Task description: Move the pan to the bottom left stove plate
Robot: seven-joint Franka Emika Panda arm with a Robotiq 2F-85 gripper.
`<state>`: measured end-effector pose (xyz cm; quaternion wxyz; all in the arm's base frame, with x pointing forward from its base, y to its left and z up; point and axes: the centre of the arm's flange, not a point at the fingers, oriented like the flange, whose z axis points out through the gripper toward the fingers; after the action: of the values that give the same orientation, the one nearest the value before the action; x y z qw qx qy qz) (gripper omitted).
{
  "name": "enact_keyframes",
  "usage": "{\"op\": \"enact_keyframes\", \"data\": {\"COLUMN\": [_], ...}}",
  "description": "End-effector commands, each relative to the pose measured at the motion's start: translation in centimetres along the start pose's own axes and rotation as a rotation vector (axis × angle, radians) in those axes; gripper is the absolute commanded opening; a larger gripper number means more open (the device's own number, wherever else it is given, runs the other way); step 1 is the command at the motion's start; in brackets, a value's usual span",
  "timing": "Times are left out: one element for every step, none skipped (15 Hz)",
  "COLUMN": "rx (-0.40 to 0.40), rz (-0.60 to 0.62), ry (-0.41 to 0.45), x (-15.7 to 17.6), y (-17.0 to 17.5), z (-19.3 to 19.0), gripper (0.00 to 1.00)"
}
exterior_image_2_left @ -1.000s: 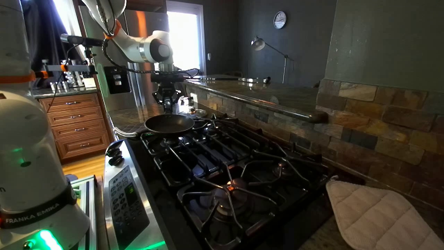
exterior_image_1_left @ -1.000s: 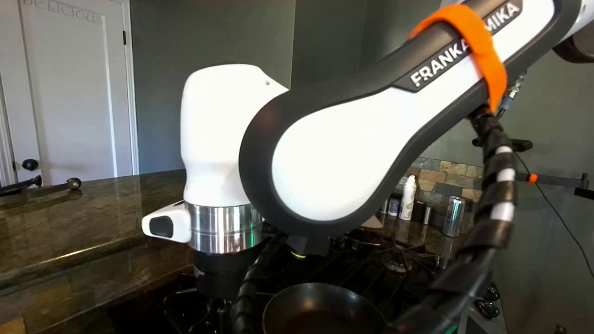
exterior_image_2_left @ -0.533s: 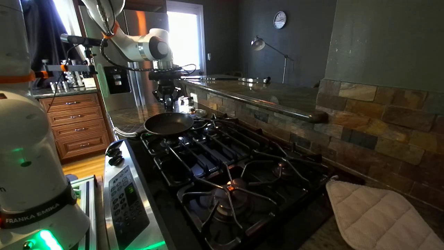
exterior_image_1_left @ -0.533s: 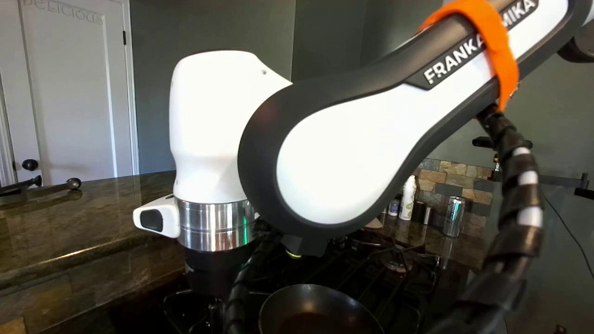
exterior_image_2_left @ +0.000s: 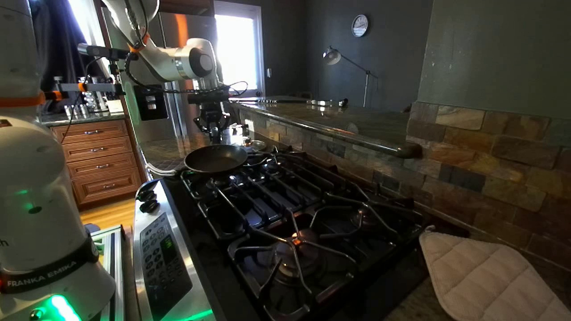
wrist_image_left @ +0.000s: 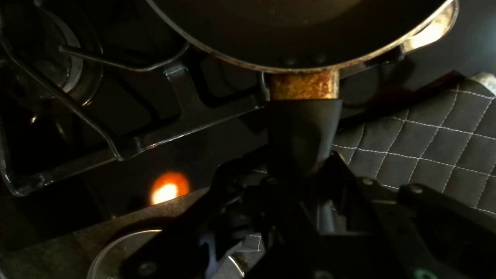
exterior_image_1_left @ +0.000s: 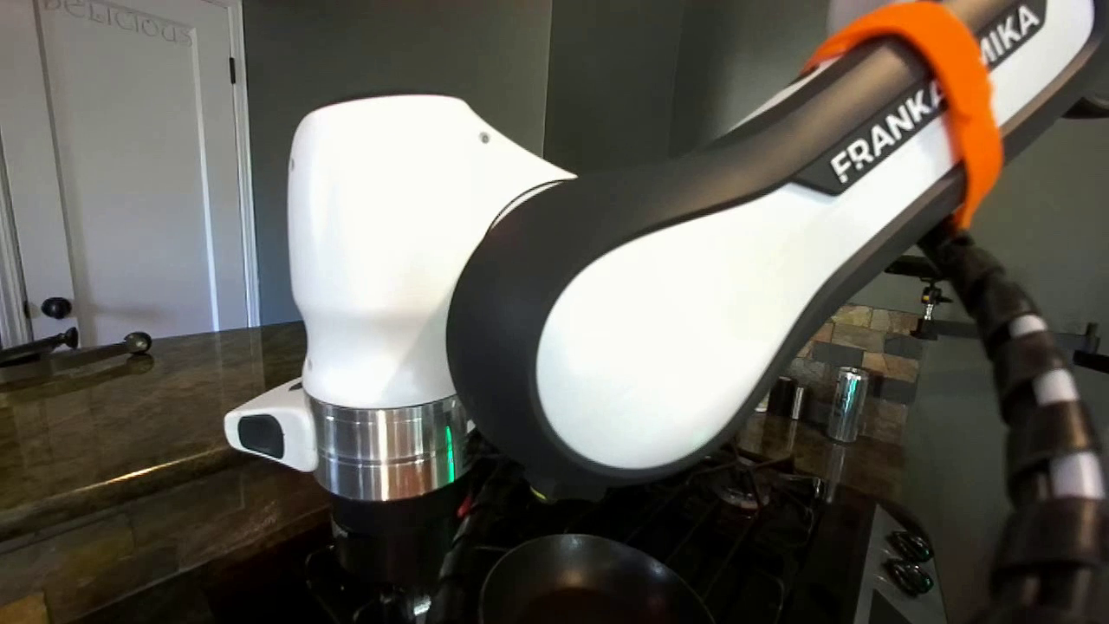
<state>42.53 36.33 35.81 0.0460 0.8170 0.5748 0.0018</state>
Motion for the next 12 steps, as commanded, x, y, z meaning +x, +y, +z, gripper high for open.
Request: {"op": "enact_keyframes", "data": {"rx": [-0.009, -0.009, -0.01, -0.012, -0.013, -0.015, -0.018, -0.021, -0.023, -0.024, -0.02, -0.002], "rz": [0.014, 0.016, 0.018, 0.02, 0.021, 0.024, 0.025, 0.028, 0.031, 0.034, 0.047, 0.063], "ry": [-0.022, -0.02, -0.018, -0.014, -0.011, -0.009, -0.007, -0.003, 0.001, 0.003, 0.004, -0.003], "x": [1.0, 1.0, 1.0, 1.0, 0.9, 0.9, 0.8, 0.7, 0.6, 0.5, 0.2, -0.2], "y": [-0.2, -0.2, -0.2, -0.1, -0.1, 0.0, 0.0, 0.1, 0.1, 0.1, 0.1, 0.0], "z": [-0.2, -0.2, -0.3, -0.4, -0.6, -0.7, -0.8, -1.0, -1.1, -1.3, -1.6, -1.8], "gripper": [0.56, 0.61, 0.69, 0.76, 0.84, 0.91, 0.98, 1.0, 1.0, 1.0, 1.0, 1.0]}}
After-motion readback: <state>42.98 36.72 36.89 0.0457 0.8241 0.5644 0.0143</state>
